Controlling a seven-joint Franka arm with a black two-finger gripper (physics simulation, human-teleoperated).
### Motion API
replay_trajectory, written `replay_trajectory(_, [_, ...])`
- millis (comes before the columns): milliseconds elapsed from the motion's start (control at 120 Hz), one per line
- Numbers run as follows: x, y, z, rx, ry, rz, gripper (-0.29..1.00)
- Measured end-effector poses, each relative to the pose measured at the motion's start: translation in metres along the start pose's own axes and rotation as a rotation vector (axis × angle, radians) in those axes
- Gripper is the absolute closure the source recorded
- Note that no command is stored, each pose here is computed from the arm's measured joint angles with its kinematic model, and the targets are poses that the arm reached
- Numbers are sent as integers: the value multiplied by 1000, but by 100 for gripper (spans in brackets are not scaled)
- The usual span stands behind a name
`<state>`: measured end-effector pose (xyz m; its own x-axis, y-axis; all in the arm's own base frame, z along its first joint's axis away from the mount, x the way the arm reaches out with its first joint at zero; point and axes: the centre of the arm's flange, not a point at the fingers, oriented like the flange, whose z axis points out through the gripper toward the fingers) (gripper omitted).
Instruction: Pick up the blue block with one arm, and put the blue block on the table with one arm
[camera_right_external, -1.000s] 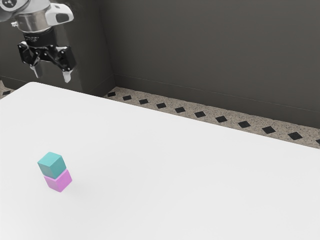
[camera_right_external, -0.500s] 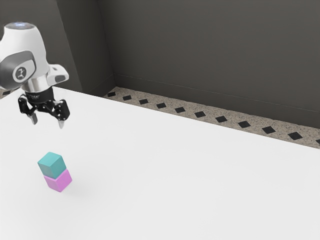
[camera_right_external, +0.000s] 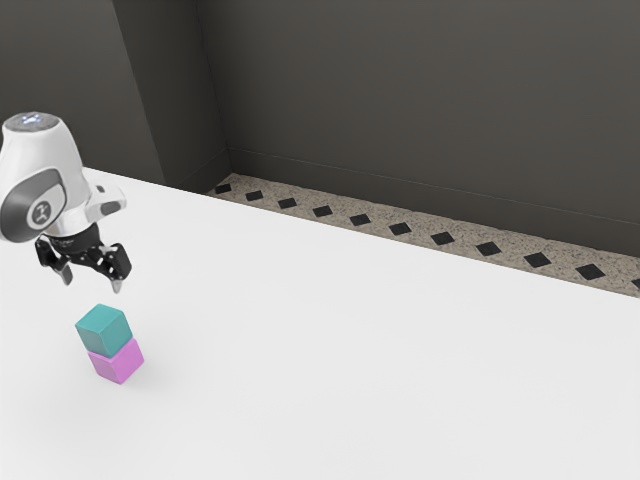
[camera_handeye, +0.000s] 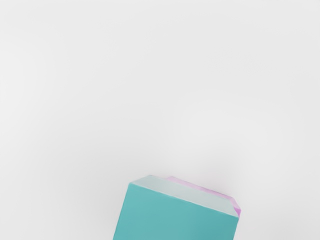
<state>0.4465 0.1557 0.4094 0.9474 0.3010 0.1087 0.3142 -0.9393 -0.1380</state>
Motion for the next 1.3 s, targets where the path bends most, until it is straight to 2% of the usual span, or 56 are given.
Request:
replay_trajectory(125, [1, -1, 0, 1, 16, 28, 0])
replay_trajectory(258, [2, -23, 19, -10, -12, 5, 0])
replay_trajectory(550, [7, -2, 34, -42, -15, 82, 0])
replay_trajectory(708, [7, -7, 50, -71, -40, 67, 0])
replay_trajectory(967, [6, -18, 54, -81, -45, 82, 0])
replay_trajectory(1300, [-20, -13, 55, -104, -58, 124, 0])
